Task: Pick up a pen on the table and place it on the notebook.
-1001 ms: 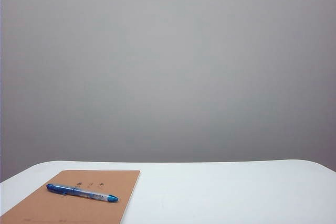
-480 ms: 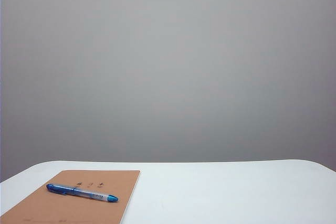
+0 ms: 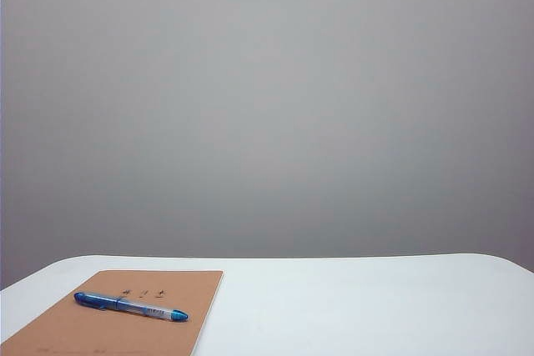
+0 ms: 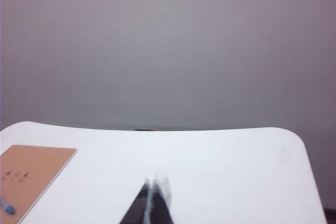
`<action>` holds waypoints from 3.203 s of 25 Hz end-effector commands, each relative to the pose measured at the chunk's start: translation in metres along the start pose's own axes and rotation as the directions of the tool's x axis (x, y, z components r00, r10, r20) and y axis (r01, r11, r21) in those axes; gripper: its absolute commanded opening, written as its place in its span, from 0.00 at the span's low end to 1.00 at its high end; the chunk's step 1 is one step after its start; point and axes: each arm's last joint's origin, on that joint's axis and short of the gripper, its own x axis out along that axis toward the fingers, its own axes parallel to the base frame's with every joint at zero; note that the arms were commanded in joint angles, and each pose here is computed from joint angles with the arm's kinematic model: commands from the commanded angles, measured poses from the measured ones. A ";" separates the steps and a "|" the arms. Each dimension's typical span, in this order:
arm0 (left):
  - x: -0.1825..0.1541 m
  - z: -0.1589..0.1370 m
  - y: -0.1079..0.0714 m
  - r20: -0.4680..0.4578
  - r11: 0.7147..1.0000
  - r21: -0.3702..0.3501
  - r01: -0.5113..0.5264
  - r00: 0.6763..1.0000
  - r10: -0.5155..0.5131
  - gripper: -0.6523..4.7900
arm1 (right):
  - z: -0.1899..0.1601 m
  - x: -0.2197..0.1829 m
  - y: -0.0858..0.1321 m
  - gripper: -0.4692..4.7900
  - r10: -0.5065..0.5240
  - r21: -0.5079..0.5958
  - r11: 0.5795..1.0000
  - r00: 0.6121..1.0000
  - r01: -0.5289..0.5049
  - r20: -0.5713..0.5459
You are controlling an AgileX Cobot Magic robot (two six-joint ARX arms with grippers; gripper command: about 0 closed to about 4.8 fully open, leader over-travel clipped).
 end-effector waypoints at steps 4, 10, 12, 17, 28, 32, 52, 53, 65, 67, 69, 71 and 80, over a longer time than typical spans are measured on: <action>0.004 -0.004 -0.002 0.056 0.998 0.027 0.057 0.997 -0.058 0.11 | 0.005 0.000 -0.006 0.08 -0.068 -0.099 0.992 0.996 0.074 0.064; 0.015 -0.032 -0.003 0.053 0.996 -0.013 0.093 0.994 -0.092 0.11 | 0.004 0.000 -0.011 0.08 -0.079 -0.076 0.994 0.995 0.083 0.055; 0.016 -0.039 -0.003 0.025 0.997 -0.008 0.082 0.996 -0.082 0.11 | 0.004 0.000 -0.012 0.08 -0.085 -0.076 0.993 0.995 0.089 0.053; 0.020 -0.057 -0.002 -0.023 0.997 -0.037 0.074 0.997 -0.075 0.11 | 0.001 0.000 -0.012 0.08 -0.091 -0.075 0.993 0.996 0.092 0.017; 0.021 -0.057 0.003 -0.035 0.994 -0.033 0.108 0.993 -0.109 0.11 | 0.000 0.000 -0.011 0.08 -0.065 -0.075 0.995 0.998 0.066 0.006; 0.022 -0.053 0.014 0.000 0.997 -0.034 0.073 0.997 -0.073 0.11 | 0.000 0.000 -0.011 0.08 -0.066 -0.075 0.995 0.998 0.066 0.003; 0.020 -0.066 0.027 -0.141 0.998 -0.036 -0.050 0.989 0.045 0.11 | -0.014 -0.002 -0.016 0.08 -0.170 -0.074 0.984 0.978 0.161 -0.125; 0.020 -0.067 0.027 -0.148 0.998 -0.036 -0.051 0.988 0.045 0.11 | -0.016 -0.002 -0.016 0.08 -0.179 -0.070 0.983 0.973 0.170 -0.145; 0.020 -0.070 0.028 -0.175 0.997 -0.028 -0.066 0.983 0.060 0.11 | -0.018 -0.002 -0.017 0.08 -0.208 -0.062 0.978 0.964 0.200 -0.164; 0.020 -0.069 0.029 -0.171 0.996 -0.025 -0.084 0.982 0.079 0.11 | -0.018 -0.002 -0.017 0.08 -0.206 -0.061 0.978 0.965 0.199 -0.164; 0.020 -0.069 0.029 -0.171 0.994 -0.023 -0.105 0.980 0.099 0.11 | -0.018 -0.002 -0.017 0.08 -0.206 -0.062 0.978 0.965 0.198 -0.164; 0.020 -0.069 0.029 -0.170 0.994 -0.037 -0.105 0.981 0.097 0.11 | -0.018 -0.002 -0.017 0.08 -0.207 -0.062 0.978 0.965 0.199 -0.163; 0.020 -0.069 0.029 -0.170 0.994 -0.037 -0.104 0.981 0.097 0.11 | -0.018 -0.002 -0.017 0.08 -0.207 -0.062 0.978 0.965 0.199 -0.163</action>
